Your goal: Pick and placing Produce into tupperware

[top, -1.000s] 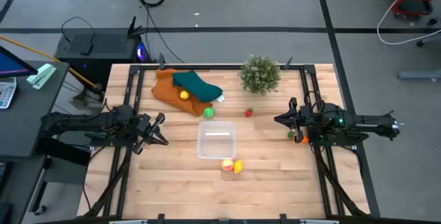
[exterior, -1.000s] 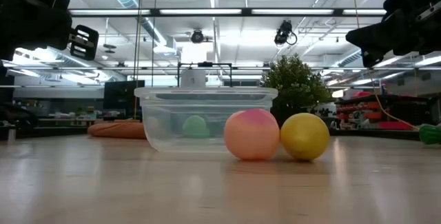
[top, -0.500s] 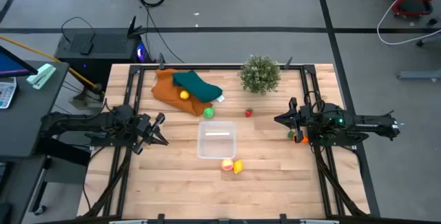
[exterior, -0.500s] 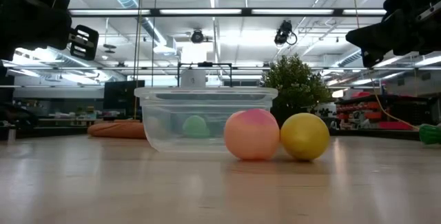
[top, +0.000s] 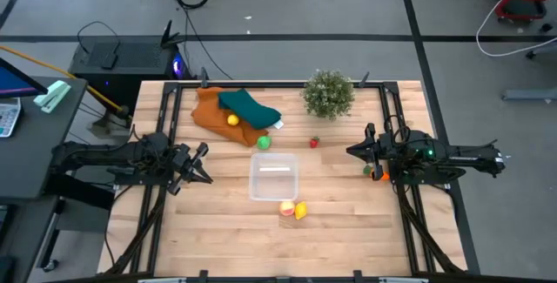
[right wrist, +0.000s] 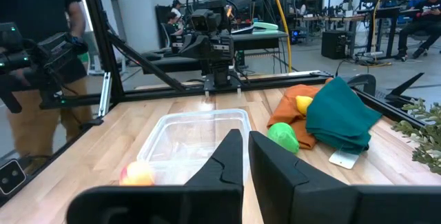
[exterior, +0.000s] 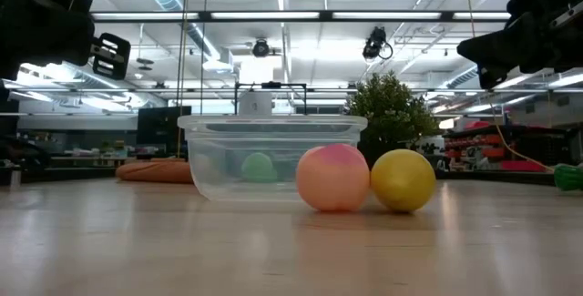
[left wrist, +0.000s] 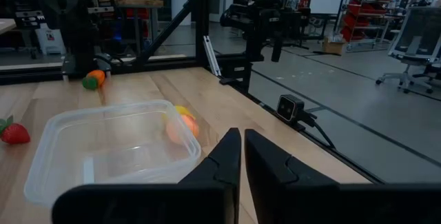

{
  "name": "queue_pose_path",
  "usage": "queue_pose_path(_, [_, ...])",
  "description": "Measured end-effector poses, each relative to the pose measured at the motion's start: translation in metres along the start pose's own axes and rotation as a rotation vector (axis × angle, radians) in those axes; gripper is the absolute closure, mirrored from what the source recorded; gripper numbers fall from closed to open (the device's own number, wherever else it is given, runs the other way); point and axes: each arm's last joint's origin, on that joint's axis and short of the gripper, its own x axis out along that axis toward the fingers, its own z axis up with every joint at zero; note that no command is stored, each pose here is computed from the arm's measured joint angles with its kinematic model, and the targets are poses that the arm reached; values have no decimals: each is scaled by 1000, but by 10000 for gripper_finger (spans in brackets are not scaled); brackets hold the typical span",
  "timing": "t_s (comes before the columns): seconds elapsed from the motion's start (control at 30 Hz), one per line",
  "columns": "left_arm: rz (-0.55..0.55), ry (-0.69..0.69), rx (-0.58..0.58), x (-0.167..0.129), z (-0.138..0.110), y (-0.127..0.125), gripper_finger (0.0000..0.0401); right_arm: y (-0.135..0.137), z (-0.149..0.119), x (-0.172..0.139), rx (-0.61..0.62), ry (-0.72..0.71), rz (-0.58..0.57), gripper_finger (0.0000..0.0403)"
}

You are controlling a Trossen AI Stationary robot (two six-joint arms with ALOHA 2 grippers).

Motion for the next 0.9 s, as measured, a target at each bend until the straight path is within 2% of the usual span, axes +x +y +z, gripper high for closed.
queue_pose_path(0.9, [0, 0, 9, 0, 0, 0, 368, 0, 0, 0, 0, 0, 0, 403])
